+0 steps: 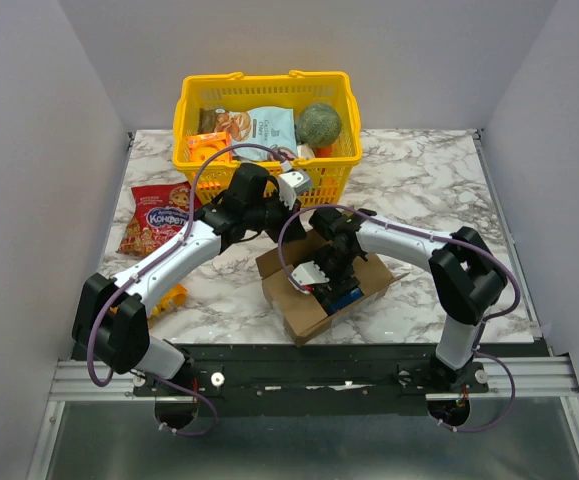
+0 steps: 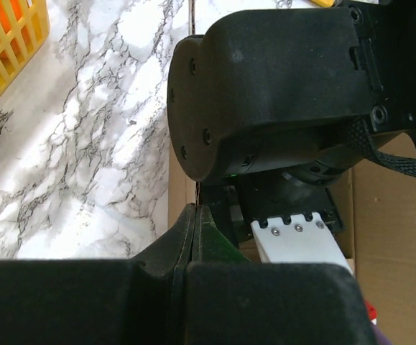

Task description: Unpack the express box

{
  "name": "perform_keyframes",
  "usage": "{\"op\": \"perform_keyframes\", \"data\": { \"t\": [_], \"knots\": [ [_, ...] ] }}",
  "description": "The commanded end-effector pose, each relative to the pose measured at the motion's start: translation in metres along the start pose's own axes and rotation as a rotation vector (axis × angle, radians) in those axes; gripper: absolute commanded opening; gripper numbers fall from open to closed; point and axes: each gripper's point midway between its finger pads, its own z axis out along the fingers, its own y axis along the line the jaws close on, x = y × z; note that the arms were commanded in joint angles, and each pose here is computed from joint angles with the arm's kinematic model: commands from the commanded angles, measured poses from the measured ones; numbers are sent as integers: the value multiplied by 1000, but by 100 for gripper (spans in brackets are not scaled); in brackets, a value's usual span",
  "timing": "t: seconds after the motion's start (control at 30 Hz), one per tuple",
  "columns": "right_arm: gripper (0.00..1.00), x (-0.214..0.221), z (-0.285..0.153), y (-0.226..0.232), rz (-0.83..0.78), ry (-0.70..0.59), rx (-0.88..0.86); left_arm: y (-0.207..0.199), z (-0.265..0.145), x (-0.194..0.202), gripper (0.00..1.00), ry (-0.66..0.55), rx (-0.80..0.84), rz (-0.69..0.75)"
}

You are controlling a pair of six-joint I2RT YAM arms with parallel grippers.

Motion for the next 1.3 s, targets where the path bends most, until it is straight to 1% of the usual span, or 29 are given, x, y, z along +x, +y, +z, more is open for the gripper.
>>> {"op": "perform_keyframes", "data": {
  "t": [0.0,0.07,0.1,0.13,0.17,0.2,0.27,0.3,0.37,0.4,0.53,0.6,0.7,0.8,0.83,0.9,0.93,0.97,1.0,1.03,1.07,1.1,1.13,1.17,1.2,1.23,1.27],
  "knots": [
    [74,16,27,19,35,57,-116,-15,-4,-11,0,-40,53,14],
    [63,17,27,27,49,60,-156,-15,-4,-9,0,-38,51,12],
    [49,14,23,23,51,56,-145,-15,-5,-9,0,-37,48,14],
    [44,10,18,22,71,42,-130,-15,-5,-7,0,-35,47,12],
    [42,7,13,21,75,33,-115,-15,-6,-7,0,-36,45,15],
    [40,-2,-3,14,60,16,-60,-14,-6,-6,0,-33,39,17],
    [39,-17,-21,10,51,-36,-6,-13,-7,-5,0,-32,30,17],
    [37,-29,-42,5,28,-60,60,-12,-7,-5,0,-31,28,19],
    [35,-48,-65,0,25,-121,116,-10,-7,-4,0,-29,16,22],
    [32,-54,-76,-4,23,-141,145,-10,-7,-3,0,-28,16,25],
    [30,-85,-127,-10,6,-224,283,-6,-7,1,0,-14,-3,42],
    [29,-92,-142,-12,-2,-249,336,-4,-7,2,0,-8,-11,44],
    [28,-104,-172,-16,35,-285,430,0,-9,4,0,-9,-30,39],
    [25,-97,-196,-22,142,-270,543,4,-12,8,0,0,-47,34],
    [24,-82,-205,-24,240,-256,583,4,-13,9,0,0,-51,31],
    [24,-60,-218,-29,372,-256,652,7,-17,10,0,-1,-64,33],
    [23,-24,-224,-29,566,-242,705,7,-18,11,0,2,-68,33],
    [22,-3,-231,-35,654,-242,764,5,-20,11,0,0,-65,40],
    [21,21,-230,-36,758,-230,784,6,-21,11,0,0,-70,43],
    [21,63,-235,-30,952,-216,832,5,-22,12,0,4,-71,43],
    [20,86,-233,-28,1058,-207,847,5,-24,11,0,0,-74,43],
    [15,108,-230,-25,1168,-194,853,5,-26,13,0,2,-78,42],
    [11,149,-216,-14,1390,-162,846,7,-28,13,0,2,-85,37],
    [11,168,-209,-10,1482,-154,854,6,-30,13,0,0,-83,37],
    [12,184,-202,-5,1559,-153,859,6,-31,14,0,0,-82,36],
    [16,208,-193,5,1675,-133,873,7,-32,15,0,-1,-86,32],
    [25,224,-189,6,1705,-114,915,8,-34,16,0,-3,-88,28]
  ]
}}
